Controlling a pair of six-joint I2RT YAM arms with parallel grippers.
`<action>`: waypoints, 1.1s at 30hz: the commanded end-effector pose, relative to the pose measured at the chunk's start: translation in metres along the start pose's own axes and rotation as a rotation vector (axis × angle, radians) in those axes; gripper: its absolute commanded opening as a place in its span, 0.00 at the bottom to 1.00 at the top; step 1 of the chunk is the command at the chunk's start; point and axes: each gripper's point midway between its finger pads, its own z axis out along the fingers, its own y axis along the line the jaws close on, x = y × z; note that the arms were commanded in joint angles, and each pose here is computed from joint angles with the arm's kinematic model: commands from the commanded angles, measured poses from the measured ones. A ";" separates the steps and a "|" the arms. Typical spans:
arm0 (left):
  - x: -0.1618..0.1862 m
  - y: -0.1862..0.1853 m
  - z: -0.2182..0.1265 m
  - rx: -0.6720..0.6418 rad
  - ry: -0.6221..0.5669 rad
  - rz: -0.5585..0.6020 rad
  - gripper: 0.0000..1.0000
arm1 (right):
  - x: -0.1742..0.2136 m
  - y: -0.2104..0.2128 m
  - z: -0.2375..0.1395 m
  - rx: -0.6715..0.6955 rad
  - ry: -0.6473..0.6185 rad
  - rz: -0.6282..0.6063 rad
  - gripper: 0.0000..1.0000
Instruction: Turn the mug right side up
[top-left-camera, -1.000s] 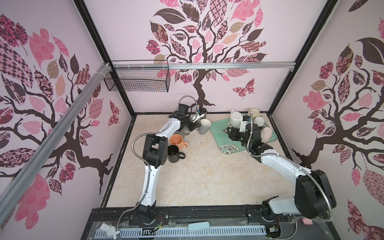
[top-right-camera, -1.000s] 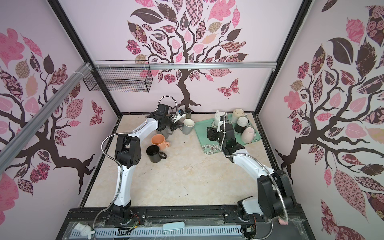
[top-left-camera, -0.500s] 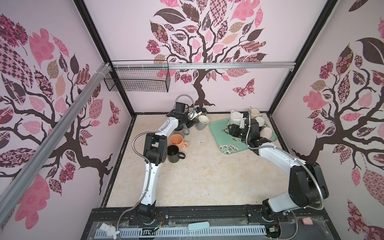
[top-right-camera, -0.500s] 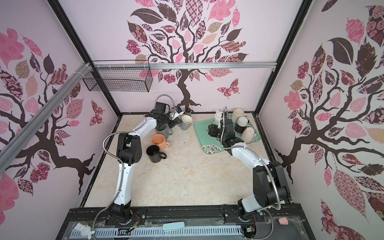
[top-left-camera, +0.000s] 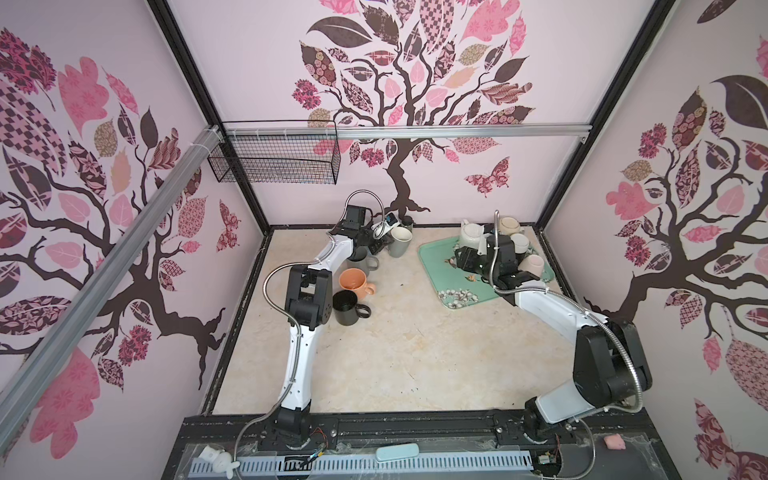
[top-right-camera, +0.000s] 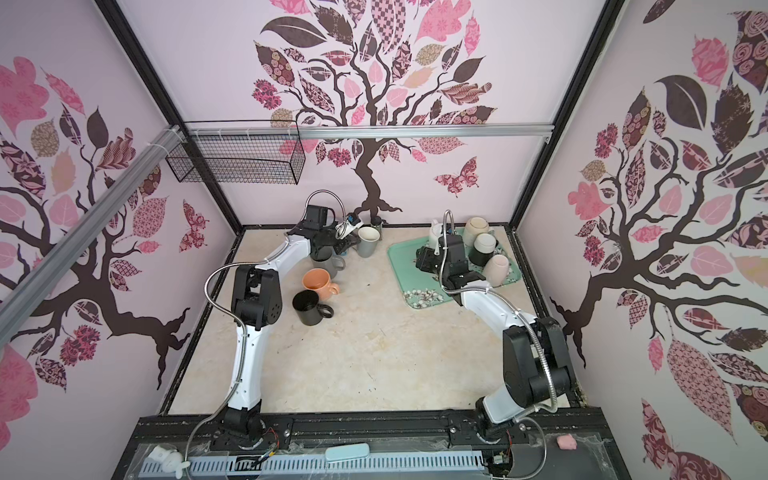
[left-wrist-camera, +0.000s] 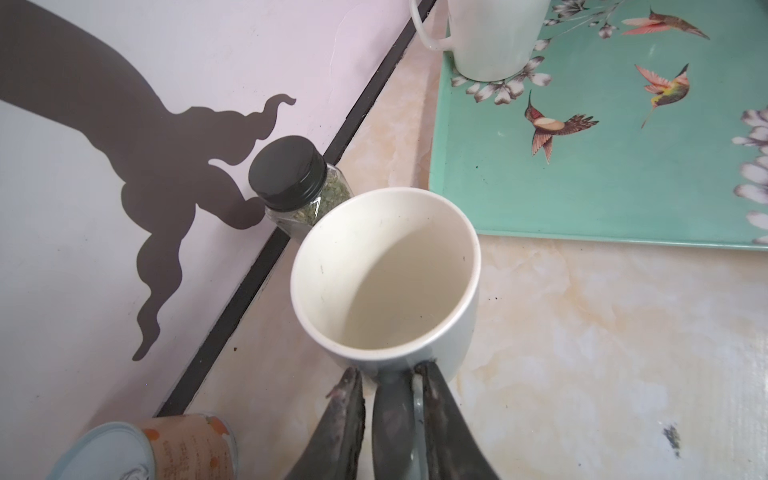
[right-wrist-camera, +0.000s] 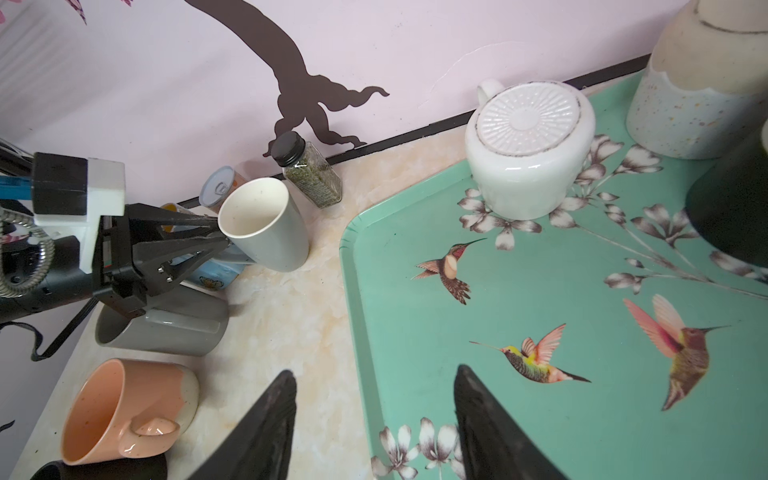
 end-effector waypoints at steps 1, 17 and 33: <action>-0.012 0.006 -0.012 -0.029 -0.035 0.038 0.29 | -0.015 -0.009 0.007 0.068 -0.001 -0.037 0.63; -0.023 -0.008 -0.030 -0.022 -0.088 0.037 0.50 | -0.070 -0.113 -0.001 0.335 0.008 0.030 0.66; -0.059 -0.019 -0.065 -0.016 -0.178 0.037 0.59 | -0.071 -0.272 -0.029 0.685 0.106 0.176 0.75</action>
